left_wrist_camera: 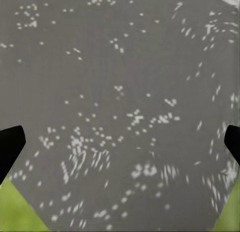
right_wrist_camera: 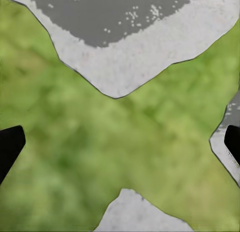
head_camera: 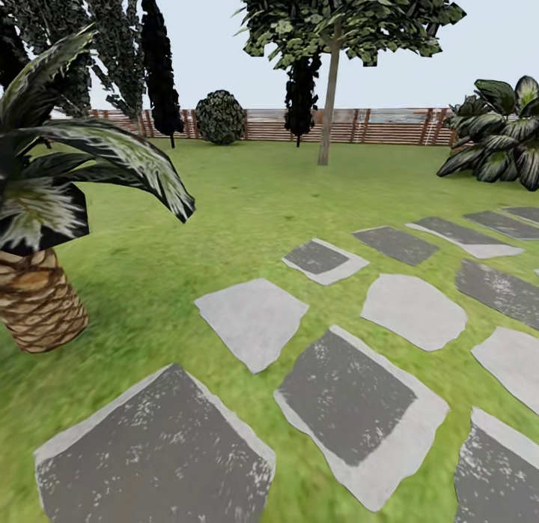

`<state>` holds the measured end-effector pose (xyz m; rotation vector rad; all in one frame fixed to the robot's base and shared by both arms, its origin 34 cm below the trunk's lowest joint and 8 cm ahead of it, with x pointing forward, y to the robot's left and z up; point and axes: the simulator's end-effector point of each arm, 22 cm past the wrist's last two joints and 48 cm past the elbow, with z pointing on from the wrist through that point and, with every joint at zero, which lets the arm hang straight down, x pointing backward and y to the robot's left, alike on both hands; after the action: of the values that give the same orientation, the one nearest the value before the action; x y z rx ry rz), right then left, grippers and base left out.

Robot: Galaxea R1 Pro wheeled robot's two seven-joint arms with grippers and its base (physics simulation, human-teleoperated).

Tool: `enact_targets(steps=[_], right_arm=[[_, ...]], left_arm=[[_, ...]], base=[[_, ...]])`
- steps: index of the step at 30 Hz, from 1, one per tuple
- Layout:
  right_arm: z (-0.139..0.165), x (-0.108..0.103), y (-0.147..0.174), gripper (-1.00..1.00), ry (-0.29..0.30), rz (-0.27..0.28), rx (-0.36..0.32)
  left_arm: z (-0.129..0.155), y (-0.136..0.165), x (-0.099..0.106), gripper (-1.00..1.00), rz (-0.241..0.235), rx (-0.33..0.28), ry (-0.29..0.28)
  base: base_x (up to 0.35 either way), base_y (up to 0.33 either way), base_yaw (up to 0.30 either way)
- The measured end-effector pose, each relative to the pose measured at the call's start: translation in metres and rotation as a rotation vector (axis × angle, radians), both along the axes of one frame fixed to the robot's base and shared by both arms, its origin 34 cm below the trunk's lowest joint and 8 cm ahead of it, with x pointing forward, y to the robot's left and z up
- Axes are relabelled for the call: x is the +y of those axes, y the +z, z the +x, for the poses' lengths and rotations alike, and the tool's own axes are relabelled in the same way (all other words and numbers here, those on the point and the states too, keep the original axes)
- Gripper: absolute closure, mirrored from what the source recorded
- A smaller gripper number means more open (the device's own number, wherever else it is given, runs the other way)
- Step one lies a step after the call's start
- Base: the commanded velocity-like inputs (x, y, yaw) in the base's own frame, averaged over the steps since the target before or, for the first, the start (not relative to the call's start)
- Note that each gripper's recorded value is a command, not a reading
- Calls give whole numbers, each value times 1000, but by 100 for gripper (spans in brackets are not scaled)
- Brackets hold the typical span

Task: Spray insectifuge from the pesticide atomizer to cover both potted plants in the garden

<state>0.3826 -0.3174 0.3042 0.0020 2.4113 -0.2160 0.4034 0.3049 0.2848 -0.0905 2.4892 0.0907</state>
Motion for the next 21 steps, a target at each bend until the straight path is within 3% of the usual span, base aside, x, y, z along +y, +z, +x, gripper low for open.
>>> enact_targets(steps=[21], right_arm=[[0, 0, 0, -100, 1, 0, 0]], left_arm=[[0, 0, 0, -100, 0, 0, 0]], base=[[340, 0, 0]])
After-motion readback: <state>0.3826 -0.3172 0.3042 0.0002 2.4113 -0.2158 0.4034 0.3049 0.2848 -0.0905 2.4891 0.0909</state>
